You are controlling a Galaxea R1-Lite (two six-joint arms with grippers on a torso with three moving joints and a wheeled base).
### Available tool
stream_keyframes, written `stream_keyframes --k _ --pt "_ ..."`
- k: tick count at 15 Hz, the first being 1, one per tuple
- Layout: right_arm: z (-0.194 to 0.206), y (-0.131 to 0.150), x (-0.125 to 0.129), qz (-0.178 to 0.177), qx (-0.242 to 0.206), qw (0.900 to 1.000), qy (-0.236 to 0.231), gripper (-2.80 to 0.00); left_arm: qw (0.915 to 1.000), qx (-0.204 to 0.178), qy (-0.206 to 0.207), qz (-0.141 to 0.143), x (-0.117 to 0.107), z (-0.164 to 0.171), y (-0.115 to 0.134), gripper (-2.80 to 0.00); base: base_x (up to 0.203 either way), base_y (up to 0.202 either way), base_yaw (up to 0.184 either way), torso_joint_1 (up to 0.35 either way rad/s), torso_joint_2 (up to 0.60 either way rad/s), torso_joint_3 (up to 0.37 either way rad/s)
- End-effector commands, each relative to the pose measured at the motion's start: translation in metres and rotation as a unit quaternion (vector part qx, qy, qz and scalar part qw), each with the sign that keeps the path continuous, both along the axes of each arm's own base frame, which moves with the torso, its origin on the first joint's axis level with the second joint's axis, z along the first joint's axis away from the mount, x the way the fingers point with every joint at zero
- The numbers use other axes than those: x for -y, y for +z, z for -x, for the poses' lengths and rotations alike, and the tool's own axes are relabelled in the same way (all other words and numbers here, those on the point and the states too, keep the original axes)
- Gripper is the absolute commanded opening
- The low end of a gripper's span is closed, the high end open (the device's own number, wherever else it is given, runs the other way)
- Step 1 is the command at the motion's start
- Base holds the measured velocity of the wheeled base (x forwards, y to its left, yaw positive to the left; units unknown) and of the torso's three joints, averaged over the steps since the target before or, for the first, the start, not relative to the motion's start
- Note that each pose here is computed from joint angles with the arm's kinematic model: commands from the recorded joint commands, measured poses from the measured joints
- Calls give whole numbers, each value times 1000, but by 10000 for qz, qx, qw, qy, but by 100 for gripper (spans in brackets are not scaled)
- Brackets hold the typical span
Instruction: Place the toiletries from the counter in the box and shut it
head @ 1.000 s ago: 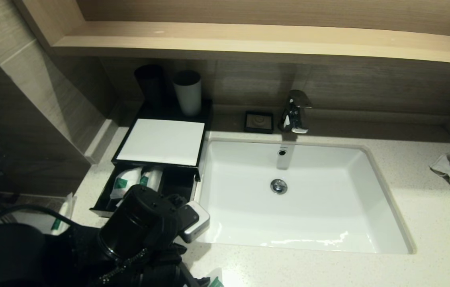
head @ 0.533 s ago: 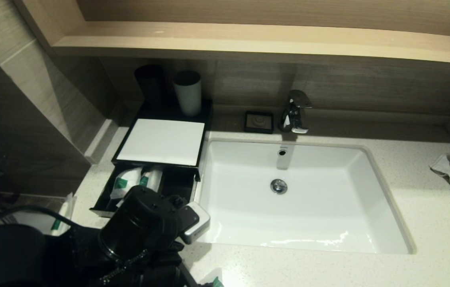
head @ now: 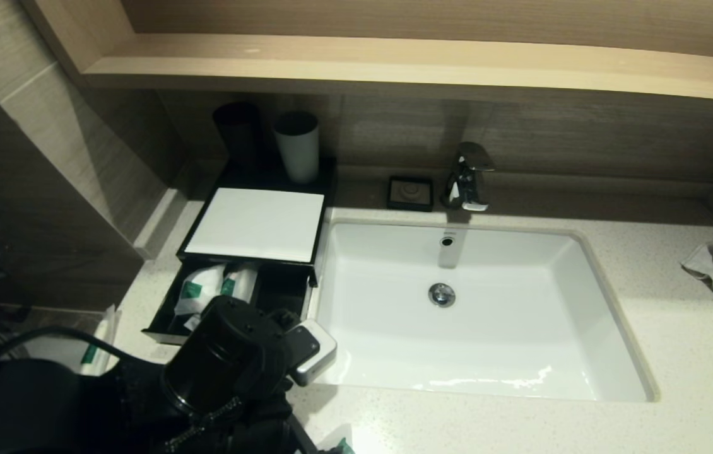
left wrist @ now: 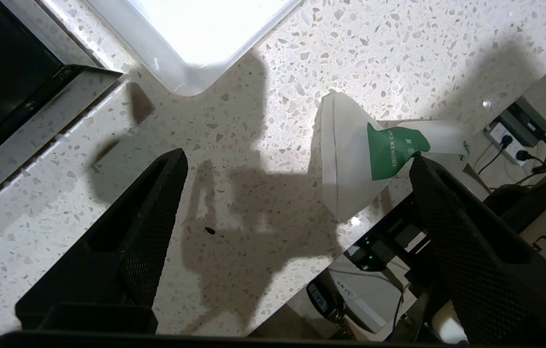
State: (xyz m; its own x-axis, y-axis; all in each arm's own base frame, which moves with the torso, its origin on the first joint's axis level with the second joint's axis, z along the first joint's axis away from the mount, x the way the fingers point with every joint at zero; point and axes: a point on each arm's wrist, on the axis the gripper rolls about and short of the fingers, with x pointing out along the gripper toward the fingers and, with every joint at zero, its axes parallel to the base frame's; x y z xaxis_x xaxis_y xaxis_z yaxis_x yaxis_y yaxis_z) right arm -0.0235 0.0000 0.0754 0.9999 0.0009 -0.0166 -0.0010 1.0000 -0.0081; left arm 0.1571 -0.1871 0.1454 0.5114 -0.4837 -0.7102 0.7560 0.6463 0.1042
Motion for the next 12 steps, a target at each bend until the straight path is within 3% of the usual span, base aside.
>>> stream_keyframes --k 1,9,12 --pt "0 0 0 -2 -1 10000 3 -280 9996 111 -182 -202 0 0 -3 0 0 0 0 0 0 0" --pt "0 0 0 -2 -1 10000 3 -280 9991 241 -292 -215 4 -2 3 0 0 0 0 0 0 0" --pt "0 0 0 -2 -1 10000 3 -280 9981 326 -368 -370 7 -1 0 0 0 0 0 0 0 0"
